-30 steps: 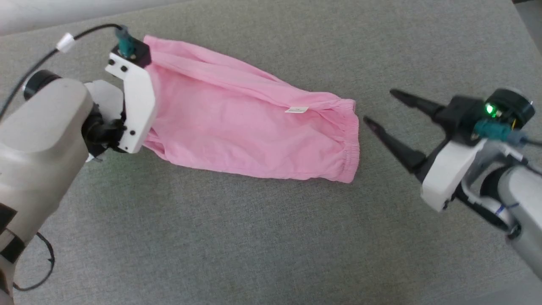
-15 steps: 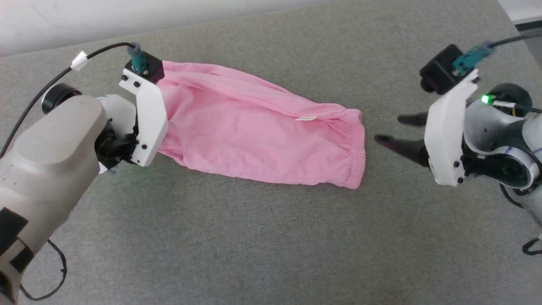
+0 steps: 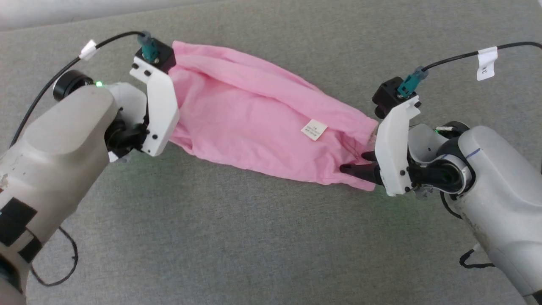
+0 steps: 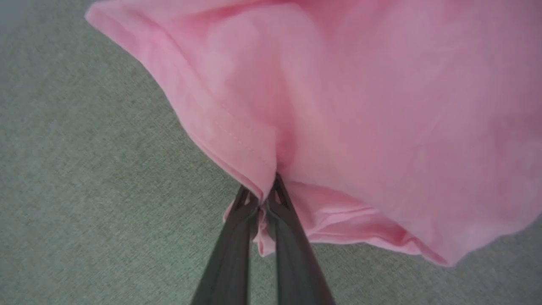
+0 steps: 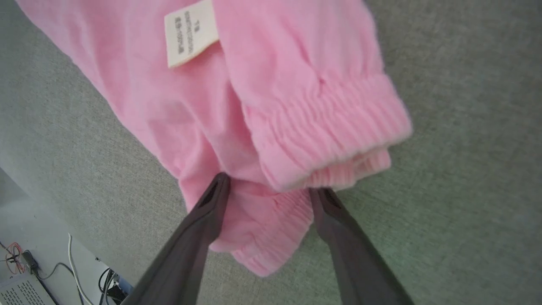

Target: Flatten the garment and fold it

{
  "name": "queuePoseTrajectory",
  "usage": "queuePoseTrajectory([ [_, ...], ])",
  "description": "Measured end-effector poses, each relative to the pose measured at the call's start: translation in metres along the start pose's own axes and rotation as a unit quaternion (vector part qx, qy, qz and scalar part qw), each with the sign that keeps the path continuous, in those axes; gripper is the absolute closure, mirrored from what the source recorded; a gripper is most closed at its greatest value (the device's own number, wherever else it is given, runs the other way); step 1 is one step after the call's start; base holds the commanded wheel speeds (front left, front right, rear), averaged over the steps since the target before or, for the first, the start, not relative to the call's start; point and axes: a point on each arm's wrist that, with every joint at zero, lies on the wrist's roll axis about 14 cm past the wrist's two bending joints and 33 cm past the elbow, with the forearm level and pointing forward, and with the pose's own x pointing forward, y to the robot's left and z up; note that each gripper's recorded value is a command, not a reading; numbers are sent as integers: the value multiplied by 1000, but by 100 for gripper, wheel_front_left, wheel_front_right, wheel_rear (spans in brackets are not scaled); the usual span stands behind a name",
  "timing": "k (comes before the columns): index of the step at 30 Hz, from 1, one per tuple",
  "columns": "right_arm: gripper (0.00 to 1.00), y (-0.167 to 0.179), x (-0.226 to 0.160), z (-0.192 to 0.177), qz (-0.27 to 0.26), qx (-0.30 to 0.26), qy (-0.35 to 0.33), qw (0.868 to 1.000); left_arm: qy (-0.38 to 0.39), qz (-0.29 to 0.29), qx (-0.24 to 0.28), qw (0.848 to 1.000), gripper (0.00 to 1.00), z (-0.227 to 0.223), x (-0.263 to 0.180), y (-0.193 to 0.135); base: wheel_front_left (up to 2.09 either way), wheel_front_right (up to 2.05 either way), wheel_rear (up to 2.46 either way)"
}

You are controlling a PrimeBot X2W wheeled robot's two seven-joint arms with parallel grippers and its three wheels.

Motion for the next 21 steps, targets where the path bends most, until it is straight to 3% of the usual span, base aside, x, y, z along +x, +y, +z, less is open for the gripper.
queuePoseTrajectory([
  [5,0,5,15,1,6,-7,1,1000,-4,0,-8,1000,100,-2,4,3,0,0,0],
  [6,73,9,18,1,9,-13,1,1000,-6,-2,-11,1000,100,-2,4,3,0,0,0],
  [7,100,9,18,2,9,-14,-2,1000,-9,-1,-15,1000,100,-2,4,4,0,0,0],
  [13,100,11,2,6,12,-9,-49,999,-39,-1,-29,999,100,0,-7,2,0,0,0],
  [21,100,14,-52,22,9,-43,-136,990,-136,-4,-25,990,100,14,-46,-10,0,0,0],
])
